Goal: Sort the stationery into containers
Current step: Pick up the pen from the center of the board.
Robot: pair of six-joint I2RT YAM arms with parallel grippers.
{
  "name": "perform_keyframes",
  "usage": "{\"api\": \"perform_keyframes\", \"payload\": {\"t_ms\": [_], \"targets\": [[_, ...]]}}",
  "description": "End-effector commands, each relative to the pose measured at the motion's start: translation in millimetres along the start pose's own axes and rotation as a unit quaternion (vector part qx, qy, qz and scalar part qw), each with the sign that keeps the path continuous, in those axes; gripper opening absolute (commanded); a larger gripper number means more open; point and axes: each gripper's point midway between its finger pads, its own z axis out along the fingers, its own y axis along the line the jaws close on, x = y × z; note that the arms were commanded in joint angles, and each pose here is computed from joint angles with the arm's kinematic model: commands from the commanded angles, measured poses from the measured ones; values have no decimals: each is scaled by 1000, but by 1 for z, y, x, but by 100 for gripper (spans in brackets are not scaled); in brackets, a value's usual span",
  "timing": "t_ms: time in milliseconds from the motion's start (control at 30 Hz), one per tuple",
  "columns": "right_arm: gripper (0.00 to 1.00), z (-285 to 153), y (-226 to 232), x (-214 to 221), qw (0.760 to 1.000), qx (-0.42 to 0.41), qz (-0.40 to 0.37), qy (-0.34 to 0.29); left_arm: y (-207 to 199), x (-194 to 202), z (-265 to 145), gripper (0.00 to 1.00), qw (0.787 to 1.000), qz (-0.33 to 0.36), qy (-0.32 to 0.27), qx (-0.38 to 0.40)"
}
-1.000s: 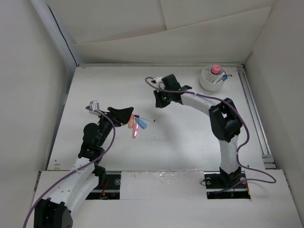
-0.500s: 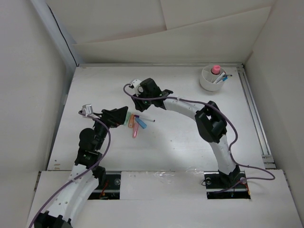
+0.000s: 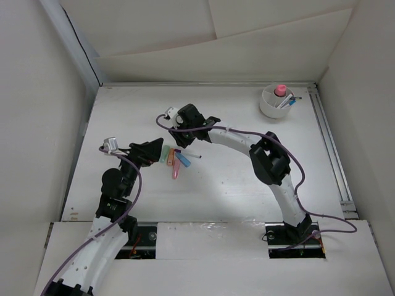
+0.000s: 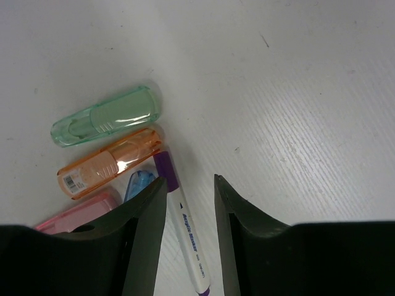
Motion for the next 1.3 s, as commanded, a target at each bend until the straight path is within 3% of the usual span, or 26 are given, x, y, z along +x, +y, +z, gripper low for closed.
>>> {"api": "perform_keyframes", "payload": {"t_ms": [0,600,833,933,1267], "targets": [[42,3,5,11,1000,0,-12,15,-20,-22,-1,100,999,6,-32,26],[37,10,10,32,999,-14,-12,37,-17,-27,-5,100,999,6,-44,15],[36,19,13,37,999,-25,-11,42,-15,-44,-19,100,996,-8,-94,8],[32,24,13,44,998,-27,-9,51,-13,-43,-20,100,995,-8,-94,9],[32,33,4,35,999,-3,-3,36,-13,-41,-18,100,996,-7,-86,7]]}}
